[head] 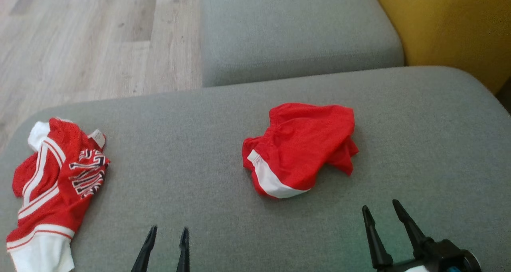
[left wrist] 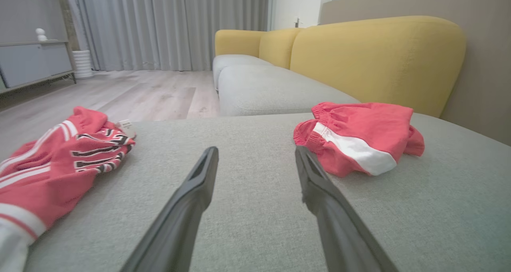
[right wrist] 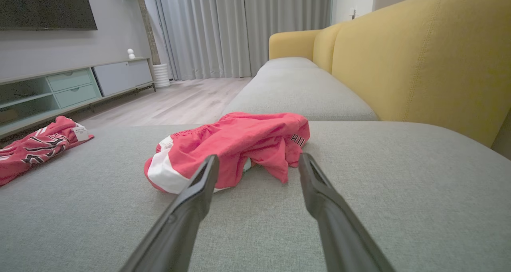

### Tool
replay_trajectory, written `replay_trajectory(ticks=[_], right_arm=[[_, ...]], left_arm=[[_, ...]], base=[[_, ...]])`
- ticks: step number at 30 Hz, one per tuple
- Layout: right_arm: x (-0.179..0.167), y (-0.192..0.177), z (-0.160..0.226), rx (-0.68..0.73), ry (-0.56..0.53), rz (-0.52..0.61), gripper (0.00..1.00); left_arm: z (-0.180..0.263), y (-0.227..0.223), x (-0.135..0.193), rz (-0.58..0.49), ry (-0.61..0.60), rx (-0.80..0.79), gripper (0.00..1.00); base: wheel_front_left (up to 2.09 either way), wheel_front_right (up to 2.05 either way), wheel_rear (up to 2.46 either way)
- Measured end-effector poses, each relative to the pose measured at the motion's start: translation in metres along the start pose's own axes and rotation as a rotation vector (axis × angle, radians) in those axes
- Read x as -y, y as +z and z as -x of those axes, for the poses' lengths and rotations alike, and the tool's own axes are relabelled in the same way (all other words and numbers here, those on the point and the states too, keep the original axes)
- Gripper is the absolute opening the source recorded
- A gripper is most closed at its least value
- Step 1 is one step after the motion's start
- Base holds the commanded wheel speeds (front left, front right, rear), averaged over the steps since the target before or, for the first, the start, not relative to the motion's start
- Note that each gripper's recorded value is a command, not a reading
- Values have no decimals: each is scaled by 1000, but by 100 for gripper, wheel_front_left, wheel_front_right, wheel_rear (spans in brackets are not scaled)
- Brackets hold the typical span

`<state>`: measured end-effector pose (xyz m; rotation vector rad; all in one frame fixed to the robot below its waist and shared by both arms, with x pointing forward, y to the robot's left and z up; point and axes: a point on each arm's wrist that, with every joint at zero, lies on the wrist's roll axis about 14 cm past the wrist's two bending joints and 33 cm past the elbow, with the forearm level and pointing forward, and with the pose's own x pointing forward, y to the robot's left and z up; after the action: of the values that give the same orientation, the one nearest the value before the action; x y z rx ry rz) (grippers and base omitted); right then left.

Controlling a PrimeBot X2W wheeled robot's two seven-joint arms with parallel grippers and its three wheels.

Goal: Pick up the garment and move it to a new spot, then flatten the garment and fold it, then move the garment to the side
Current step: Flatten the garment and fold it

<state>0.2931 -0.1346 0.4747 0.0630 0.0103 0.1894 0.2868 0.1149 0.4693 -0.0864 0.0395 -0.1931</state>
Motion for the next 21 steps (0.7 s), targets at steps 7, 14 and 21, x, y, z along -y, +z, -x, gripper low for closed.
replay_trajectory(ticks=[7,14,21], right_arm=[[3,-12,-9,-52,-1,10,100],[12,-19,-26,-84,-16,27,100],[26,-21,-54,-90,-37,43,100]], left_arm=[[-57,7,18,-5,-130,5,100],[-118,-8,66,2,-333,-156,100],[-170,-17,85,2,-476,-250,100]], base=[[0,0,0],[0,0,0],[0,0,0]])
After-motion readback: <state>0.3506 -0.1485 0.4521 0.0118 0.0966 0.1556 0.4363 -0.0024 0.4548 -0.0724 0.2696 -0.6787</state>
